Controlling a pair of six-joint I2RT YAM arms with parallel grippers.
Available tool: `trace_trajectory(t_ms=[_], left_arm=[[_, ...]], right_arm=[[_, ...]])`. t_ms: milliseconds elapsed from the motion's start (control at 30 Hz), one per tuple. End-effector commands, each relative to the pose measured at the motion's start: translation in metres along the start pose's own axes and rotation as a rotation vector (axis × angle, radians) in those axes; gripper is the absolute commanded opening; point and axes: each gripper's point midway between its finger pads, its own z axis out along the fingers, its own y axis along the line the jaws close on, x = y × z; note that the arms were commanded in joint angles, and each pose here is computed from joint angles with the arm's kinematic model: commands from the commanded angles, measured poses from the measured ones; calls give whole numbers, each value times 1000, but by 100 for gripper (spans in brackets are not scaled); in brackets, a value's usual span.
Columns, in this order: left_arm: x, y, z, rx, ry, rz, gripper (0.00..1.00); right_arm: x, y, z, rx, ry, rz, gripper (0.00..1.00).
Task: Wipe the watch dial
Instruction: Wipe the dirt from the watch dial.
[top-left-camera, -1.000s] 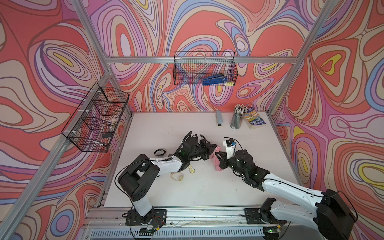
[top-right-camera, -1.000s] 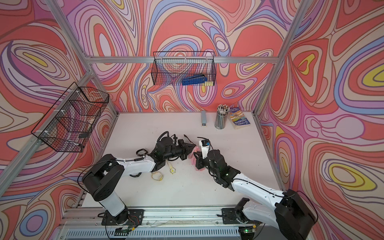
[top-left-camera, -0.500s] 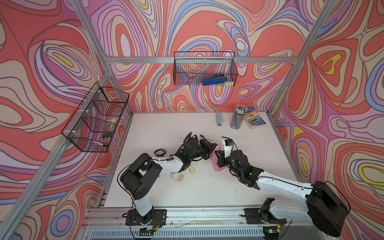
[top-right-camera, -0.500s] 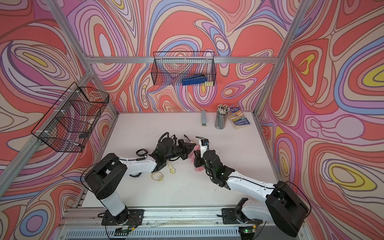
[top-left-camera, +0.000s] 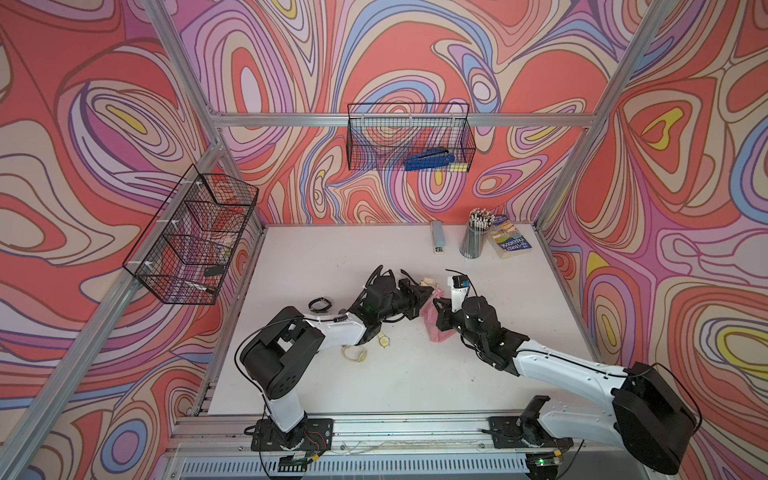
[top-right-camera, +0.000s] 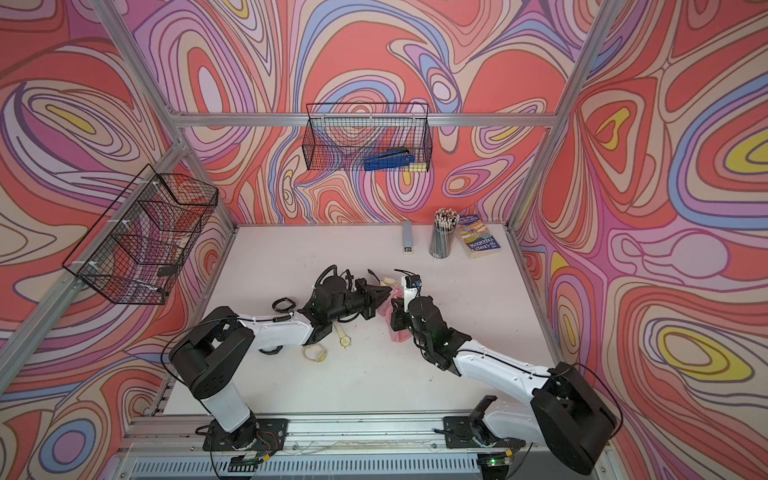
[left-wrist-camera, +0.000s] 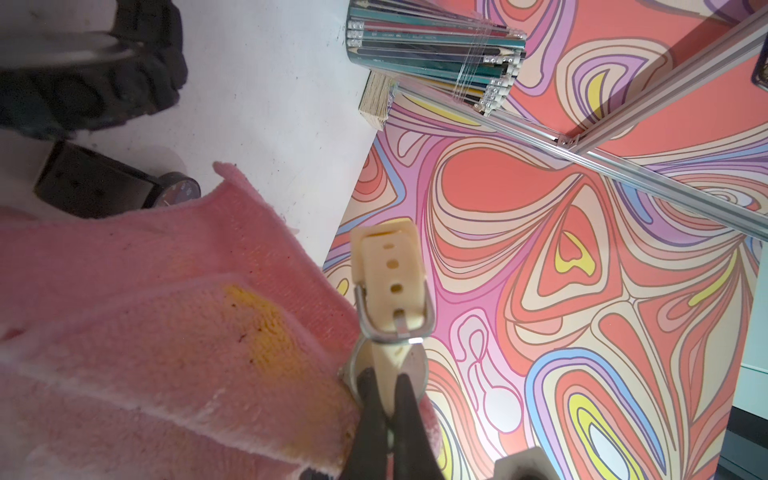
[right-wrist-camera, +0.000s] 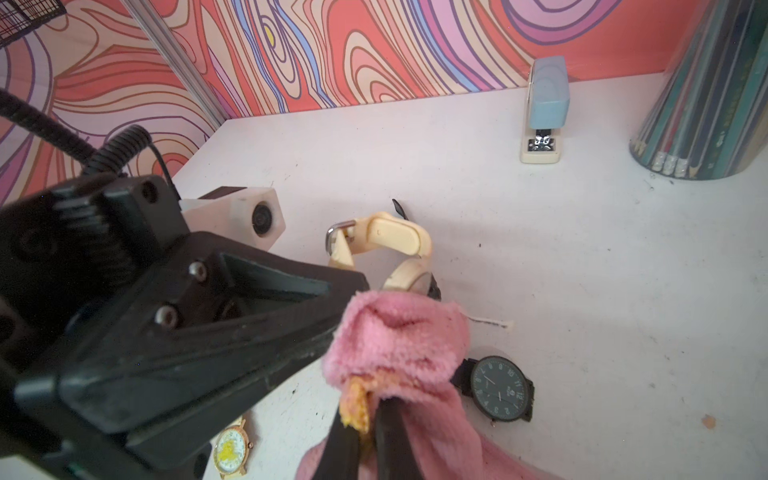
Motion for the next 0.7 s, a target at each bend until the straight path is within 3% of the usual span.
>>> trace_trajectory(t_ms=[0, 667], left_arm=[[28, 15, -5, -46, 106, -21, 0], [24, 16, -4, -42, 117, -41, 0]], right_arm=[[-45, -4, 0, 20, -122, 41, 0], [-37, -11, -1, -23, -75, 57, 0]])
